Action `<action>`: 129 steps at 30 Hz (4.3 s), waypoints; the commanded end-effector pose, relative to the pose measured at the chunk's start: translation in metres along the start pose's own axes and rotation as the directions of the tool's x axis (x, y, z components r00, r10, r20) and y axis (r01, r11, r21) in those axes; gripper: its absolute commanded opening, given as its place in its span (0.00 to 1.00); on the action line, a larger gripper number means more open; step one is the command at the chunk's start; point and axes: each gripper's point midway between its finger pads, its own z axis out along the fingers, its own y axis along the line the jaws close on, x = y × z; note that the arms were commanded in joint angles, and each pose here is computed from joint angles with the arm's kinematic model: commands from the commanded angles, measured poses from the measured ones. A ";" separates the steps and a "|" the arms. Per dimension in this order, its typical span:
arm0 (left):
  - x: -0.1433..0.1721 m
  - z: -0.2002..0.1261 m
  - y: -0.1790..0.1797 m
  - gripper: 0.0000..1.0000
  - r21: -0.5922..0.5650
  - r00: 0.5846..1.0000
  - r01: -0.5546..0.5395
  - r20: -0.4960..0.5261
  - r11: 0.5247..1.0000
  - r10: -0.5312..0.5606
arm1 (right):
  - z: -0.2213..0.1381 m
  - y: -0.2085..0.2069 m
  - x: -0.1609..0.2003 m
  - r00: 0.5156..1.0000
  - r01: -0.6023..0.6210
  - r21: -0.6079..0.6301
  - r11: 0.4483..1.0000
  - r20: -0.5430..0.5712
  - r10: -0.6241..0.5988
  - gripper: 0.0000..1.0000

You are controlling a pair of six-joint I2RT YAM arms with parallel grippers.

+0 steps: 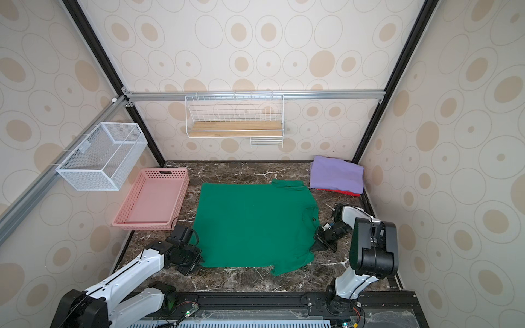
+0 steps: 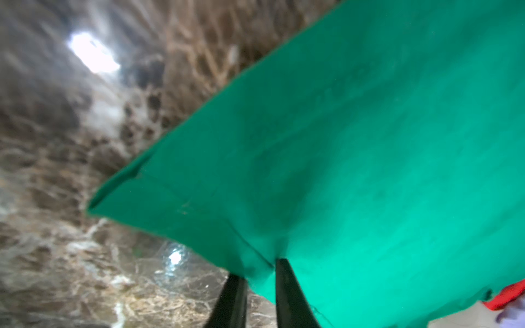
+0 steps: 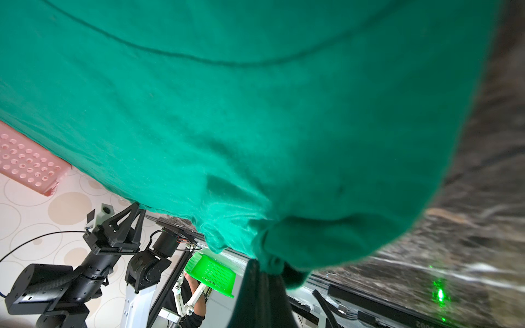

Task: Fold and stack t-shirts
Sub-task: Fold the T-shirt.

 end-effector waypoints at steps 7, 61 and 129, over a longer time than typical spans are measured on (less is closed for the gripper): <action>-0.002 -0.008 -0.004 0.00 -0.006 0.999 -0.038 0.012 0.999 0.039 | -0.007 0.004 0.003 1.000 0.010 0.004 1.000 0.006 -0.010 0.00; -0.042 -0.063 -0.112 0.00 -0.209 0.898 -0.434 -0.020 0.876 0.440 | -0.071 0.047 -0.023 0.986 0.050 0.025 0.998 0.161 -0.053 0.02; -0.100 0.001 -0.174 0.00 -0.299 0.869 -0.495 -0.173 0.816 0.464 | -0.070 0.067 -0.108 0.991 0.030 0.080 0.996 0.125 -0.040 0.06</action>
